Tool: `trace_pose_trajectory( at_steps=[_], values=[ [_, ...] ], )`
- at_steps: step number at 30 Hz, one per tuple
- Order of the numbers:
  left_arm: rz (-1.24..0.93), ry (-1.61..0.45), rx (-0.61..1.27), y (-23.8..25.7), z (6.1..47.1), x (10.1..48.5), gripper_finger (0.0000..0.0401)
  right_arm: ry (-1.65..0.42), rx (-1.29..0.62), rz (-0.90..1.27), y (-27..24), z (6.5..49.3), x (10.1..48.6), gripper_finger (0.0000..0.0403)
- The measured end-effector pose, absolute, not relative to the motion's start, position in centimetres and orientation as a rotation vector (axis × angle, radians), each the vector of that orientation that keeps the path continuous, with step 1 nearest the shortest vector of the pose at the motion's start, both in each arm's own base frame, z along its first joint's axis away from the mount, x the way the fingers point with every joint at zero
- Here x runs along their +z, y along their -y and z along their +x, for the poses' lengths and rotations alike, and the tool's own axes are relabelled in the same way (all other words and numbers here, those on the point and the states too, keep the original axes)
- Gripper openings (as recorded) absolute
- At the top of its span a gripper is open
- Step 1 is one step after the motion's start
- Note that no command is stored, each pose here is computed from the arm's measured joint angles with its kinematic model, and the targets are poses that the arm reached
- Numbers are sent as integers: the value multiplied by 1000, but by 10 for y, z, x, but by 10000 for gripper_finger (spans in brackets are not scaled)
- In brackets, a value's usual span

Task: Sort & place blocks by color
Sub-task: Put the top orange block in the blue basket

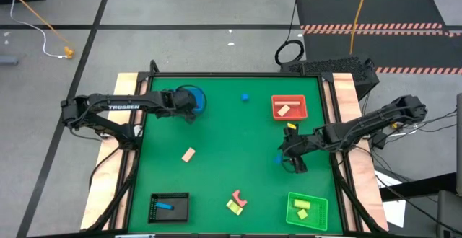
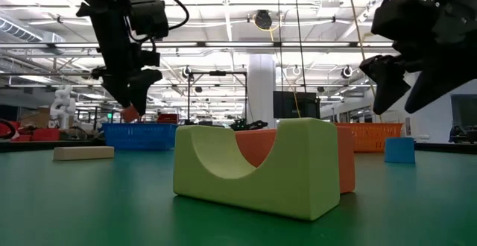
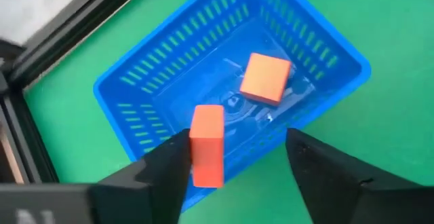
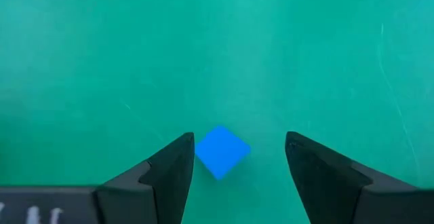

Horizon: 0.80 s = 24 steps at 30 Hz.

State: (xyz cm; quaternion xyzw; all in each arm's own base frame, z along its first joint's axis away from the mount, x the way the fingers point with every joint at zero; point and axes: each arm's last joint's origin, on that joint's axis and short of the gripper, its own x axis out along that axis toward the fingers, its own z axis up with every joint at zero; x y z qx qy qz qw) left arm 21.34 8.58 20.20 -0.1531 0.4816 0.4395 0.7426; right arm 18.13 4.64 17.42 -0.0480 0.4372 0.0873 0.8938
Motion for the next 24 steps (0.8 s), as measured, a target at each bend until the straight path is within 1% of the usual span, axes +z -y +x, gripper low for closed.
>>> trace_pose_trajectory(
  at_steps=[2, 7, 9, 11, 12, 14, 21, 24],
  values=[
    [-310, -1067, 945, -86, 214, 202, 199, -890, 183, -96, -47, 182, 175, 222],
    [-299, -1048, 936, -86, 216, 203, 88, -890, 165, -77, -47, 183, 175, 222],
    [-296, -1044, 941, -86, 216, 203, 63, -892, 158, -65, -47, 183, 175, 222],
    [-292, -1044, 941, -86, 216, 203, 58, -893, 153, -55, -47, 183, 175, 222],
    [-292, -1044, 941, -86, 216, 203, 62, -893, 152, -52, -47, 182, 175, 222],
    [-292, -1044, 942, -86, 216, 203, 87, -893, 151, -51, -47, 183, 175, 222],
    [-278, -998, 995, -89, 217, 205, 233, -894, 151, -51, -46, 182, 175, 222],
    [-281, -953, 1012, -90, 220, 206, 281, -894, 151, -51, -46, 182, 175, 222]
  ],
)
